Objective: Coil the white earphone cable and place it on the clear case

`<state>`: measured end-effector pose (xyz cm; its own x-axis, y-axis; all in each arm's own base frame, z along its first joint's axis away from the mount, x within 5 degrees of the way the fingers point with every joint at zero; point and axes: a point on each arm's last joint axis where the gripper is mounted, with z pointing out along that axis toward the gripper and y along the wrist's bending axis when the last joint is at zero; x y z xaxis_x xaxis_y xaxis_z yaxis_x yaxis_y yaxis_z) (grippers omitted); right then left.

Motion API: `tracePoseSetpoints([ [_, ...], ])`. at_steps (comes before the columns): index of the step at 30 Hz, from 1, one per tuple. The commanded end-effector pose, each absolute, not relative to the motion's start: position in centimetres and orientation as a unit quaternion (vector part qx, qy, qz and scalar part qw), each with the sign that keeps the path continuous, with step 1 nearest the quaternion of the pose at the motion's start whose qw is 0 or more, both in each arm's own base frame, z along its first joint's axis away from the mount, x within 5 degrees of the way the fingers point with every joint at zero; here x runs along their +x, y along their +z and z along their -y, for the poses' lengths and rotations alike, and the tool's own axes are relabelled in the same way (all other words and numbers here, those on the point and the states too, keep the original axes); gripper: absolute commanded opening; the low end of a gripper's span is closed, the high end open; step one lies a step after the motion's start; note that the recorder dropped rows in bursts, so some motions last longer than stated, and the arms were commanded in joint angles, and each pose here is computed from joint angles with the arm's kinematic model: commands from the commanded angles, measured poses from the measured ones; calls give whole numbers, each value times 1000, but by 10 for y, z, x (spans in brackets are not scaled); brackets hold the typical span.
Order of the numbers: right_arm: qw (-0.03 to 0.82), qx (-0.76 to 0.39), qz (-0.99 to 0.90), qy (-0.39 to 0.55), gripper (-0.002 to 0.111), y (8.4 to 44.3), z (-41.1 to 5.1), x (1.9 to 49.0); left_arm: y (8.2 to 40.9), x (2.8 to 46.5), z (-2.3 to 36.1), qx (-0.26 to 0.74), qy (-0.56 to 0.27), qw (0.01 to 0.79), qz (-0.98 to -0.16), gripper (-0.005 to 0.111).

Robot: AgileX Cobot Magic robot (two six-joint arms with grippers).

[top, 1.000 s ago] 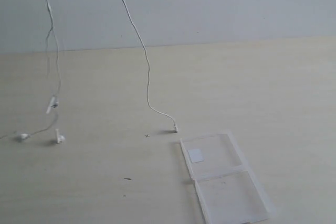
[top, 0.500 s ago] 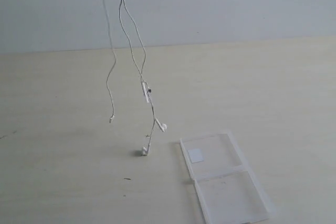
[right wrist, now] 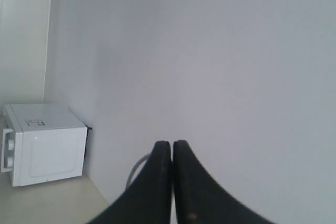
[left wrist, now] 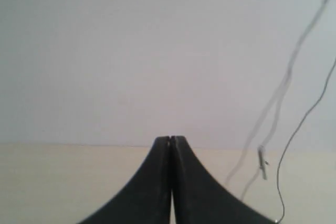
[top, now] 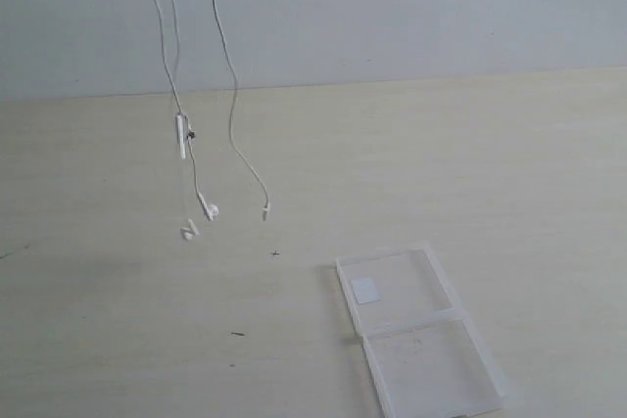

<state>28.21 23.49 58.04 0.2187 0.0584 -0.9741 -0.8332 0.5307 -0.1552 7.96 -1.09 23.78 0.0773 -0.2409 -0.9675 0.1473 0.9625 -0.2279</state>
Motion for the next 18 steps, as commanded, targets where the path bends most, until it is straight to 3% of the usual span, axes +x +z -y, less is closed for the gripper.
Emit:
tracePoseSetpoints([
  [1,698,-344,-530,337,0,591,-228,274,247,106,28,51,-156,696,-699,0],
  [12,671,-341,-573,325,0,583,-227,278,255,195,61,198,-214,629,-720,4],
  [15,665,-342,-592,301,0,579,-226,281,250,208,63,180,-235,606,-738,21],
  [18,665,-345,-598,285,0,577,-224,282,247,212,64,172,-247,598,-743,47],
])
